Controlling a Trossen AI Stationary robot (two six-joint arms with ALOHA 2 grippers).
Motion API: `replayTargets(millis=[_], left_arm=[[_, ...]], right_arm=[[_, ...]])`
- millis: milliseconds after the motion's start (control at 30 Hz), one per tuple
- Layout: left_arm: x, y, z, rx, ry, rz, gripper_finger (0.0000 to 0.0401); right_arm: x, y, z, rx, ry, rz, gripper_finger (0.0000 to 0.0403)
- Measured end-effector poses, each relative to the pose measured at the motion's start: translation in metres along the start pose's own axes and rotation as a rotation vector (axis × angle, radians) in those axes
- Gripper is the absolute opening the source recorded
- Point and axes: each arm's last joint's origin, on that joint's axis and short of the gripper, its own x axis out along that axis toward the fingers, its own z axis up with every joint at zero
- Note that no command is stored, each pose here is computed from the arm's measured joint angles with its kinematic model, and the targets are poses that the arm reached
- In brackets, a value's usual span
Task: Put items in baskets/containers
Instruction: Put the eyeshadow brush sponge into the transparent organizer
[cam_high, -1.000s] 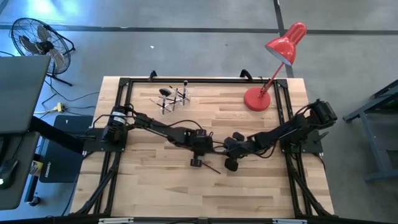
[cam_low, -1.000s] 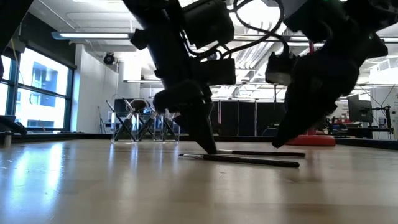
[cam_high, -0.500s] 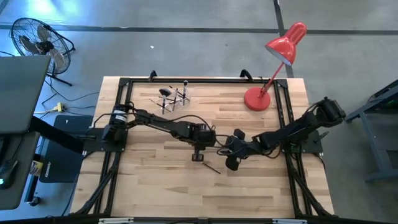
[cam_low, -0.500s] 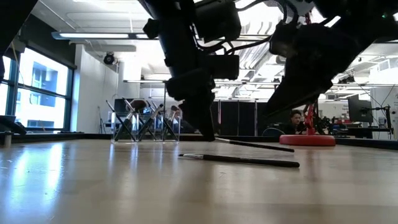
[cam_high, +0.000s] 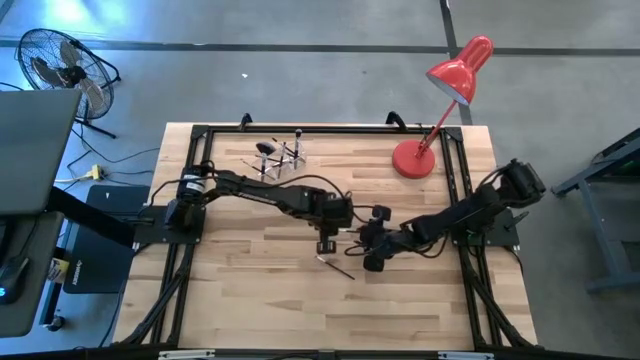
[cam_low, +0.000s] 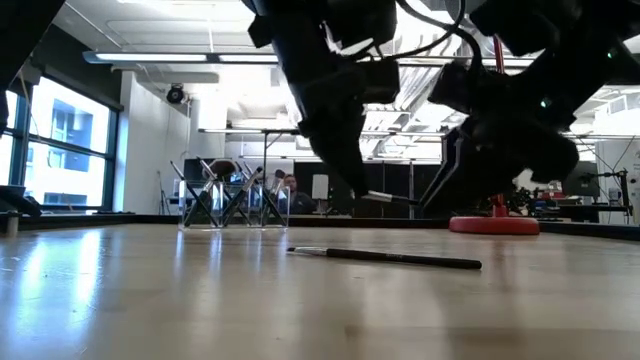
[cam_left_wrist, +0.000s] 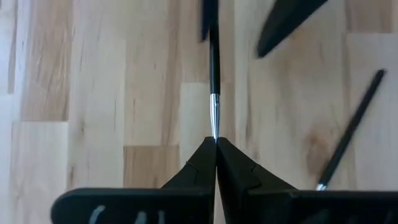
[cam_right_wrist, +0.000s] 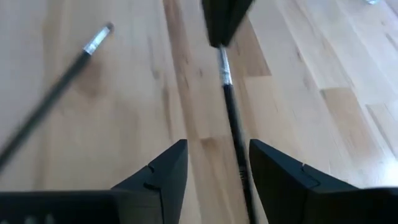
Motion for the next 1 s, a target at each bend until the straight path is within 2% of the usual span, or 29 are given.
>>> replayTargets(millis=[233,467,600,767,900,1000], left_arm=[[-0.007,0.0,0.007,0.0,-0.012,-0.034,0.0],[-0.014,0.0,0.014,-0.032,-0.029,-0.059,0.0],[-0.018,0.0,0.017,-0.049,-0.038,-0.06,0.0],[-0.018,0.0,0.015,-0.05,-0.015,-0.06,0.0],[-0.018,0.001,0.015,-0.057,-0.015,-0.053,0.0],[-0.018,0.002,0.016,-0.079,-0.019,-0.053,0.0]], right_arm=[[0.003,-0.003,-0.001,-0.106,-0.009,-0.107,0.0171],[0.005,-0.006,-0.001,-0.132,0.014,-0.075,0.0161],[0.004,-0.005,0.006,-0.193,0.013,-0.089,0.0131],[0.001,-0.003,0.024,-0.236,0.009,-0.114,0.0071],[0.001,-0.007,0.031,-0.243,0.07,-0.067,0.0016],[0.001,-0.01,0.033,-0.235,0.114,-0.046,0.0013]])
